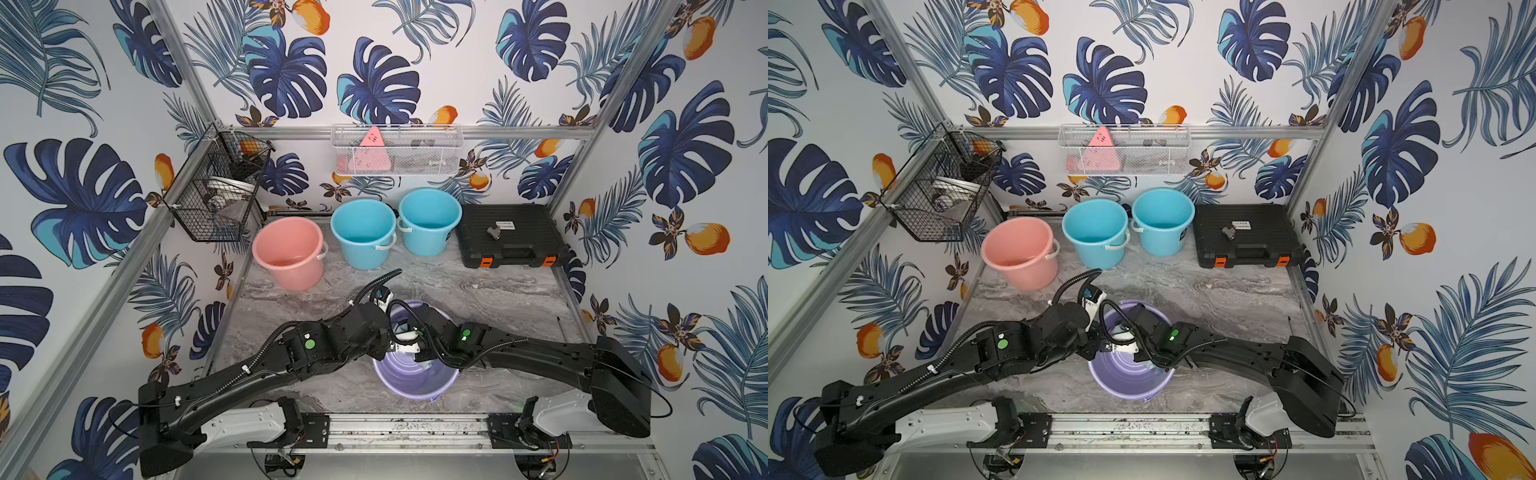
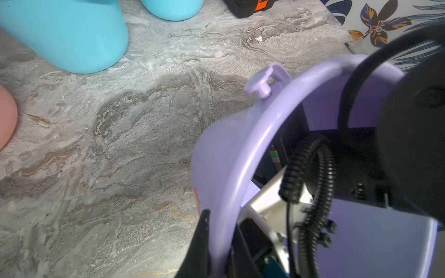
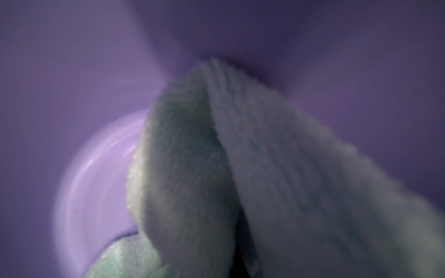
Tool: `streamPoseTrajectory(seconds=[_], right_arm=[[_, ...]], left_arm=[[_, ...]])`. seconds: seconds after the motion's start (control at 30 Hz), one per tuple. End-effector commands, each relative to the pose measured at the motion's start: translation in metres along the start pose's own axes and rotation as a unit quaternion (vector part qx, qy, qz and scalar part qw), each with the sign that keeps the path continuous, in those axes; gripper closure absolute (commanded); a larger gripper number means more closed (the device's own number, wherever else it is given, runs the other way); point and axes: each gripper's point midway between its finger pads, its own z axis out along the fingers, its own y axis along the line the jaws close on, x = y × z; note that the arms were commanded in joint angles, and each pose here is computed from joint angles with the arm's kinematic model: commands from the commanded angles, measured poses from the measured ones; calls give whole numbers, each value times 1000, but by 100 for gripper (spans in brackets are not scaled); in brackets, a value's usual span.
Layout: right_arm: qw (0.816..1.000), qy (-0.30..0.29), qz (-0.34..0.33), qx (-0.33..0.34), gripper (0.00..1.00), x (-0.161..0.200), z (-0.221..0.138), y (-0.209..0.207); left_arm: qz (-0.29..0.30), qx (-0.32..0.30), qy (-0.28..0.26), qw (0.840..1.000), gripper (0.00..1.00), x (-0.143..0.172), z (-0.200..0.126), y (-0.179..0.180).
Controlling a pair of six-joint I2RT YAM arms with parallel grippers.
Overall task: Wipe the inside of the bucket with a cloth
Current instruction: Wipe the dirt from the inside of the bucket.
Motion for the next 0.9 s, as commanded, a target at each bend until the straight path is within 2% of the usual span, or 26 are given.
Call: streamPoseTrajectory(seconds=[0.0, 0.23, 0.37, 0.47, 0.67, 0.77, 0.87], right_arm=[[994, 38, -40, 96, 100, 8, 1, -36], [984, 152, -45, 87, 100, 52, -7, -29], [978, 208, -23, 21, 100, 80, -22, 0], [974, 226, 1, -25, 100, 91, -33, 22], [963, 224, 57, -135, 100, 91, -57, 61], [956, 193, 88, -202, 100, 77, -67, 82], [952, 135, 113, -249, 100, 56, -73, 96]], left_arm=[[1, -4, -6, 1000, 100, -3, -2, -2], [6, -47, -8, 999, 100, 0, -5, 10], [10, -65, -12, 998, 100, 1, -7, 16], [10, -76, -19, 997, 100, 0, -8, 19], [14, -85, -33, 996, 100, -3, -9, 19], [16, -82, -39, 996, 100, -5, -8, 16], [16, -75, -47, 996, 100, -7, -8, 12]])
